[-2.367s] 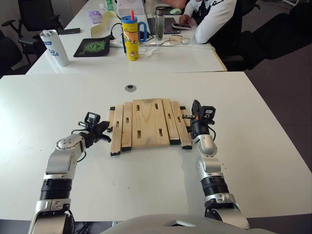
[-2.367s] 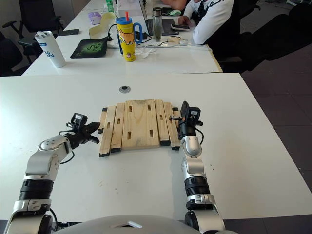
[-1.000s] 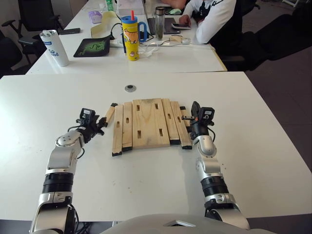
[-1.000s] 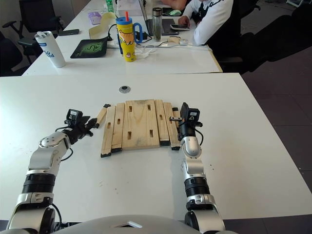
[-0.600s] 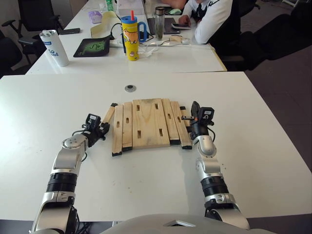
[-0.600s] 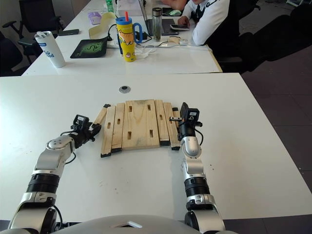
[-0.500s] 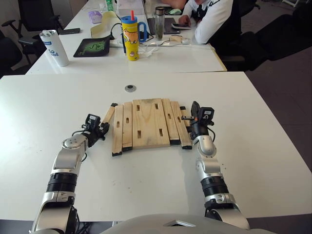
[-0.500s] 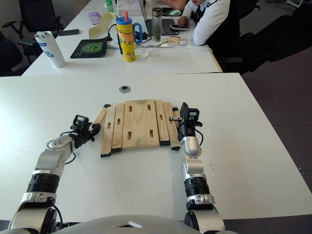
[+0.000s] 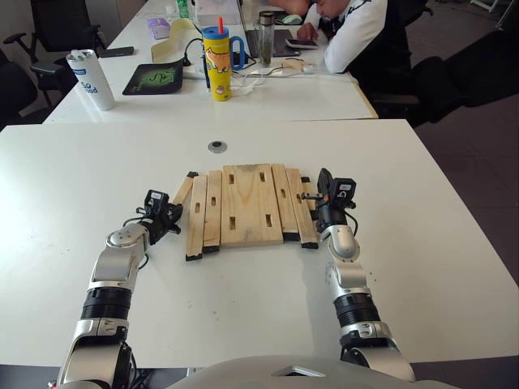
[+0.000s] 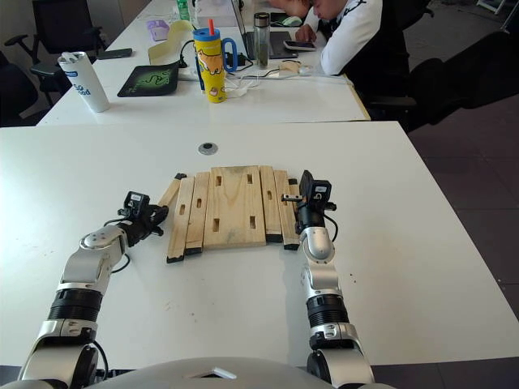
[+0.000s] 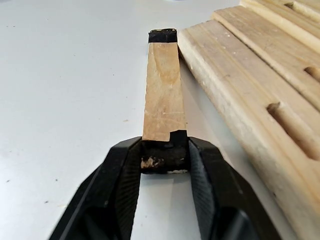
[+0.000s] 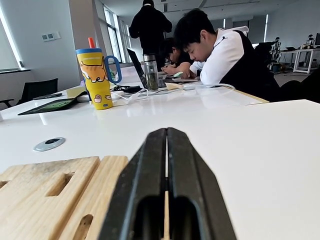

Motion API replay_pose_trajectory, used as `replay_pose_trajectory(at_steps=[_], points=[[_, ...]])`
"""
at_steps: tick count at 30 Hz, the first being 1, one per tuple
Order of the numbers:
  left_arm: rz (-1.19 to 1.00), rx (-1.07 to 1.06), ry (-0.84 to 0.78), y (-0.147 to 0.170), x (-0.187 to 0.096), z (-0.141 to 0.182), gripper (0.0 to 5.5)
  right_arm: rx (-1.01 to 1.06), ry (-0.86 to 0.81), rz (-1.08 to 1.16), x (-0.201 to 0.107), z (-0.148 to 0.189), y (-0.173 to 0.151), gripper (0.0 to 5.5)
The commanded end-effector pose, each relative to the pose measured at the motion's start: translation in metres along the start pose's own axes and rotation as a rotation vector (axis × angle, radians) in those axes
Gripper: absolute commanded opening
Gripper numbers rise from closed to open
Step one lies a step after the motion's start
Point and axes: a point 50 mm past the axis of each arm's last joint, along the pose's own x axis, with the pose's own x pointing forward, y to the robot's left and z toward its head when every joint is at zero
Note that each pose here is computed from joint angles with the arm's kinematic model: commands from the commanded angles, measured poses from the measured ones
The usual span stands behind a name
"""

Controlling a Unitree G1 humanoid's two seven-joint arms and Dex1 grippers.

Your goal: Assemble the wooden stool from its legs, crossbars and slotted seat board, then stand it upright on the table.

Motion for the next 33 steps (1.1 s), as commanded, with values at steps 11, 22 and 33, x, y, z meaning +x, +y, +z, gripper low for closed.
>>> replay_pose_trajectory(at_steps=[11, 22, 33], points=[[-0.167, -0.038, -0.534, -0.028, -0.018, 0.079, 1.35, 0.703, 0.124, 0.511, -0.006, 0.033, 0.063, 0.79], [-0.507, 0.005, -0.538, -0.069, -0.039, 0.076, 1.35, 1.228, 0.241, 0.587, -0.007, 0.063, 0.060, 2.62], [-0.606, 0.159, -0.486, -0.087, -0.044, 0.069, 1.35, 1.306, 0.236, 0.587, -0.003, 0.072, 0.058, 4.01]])
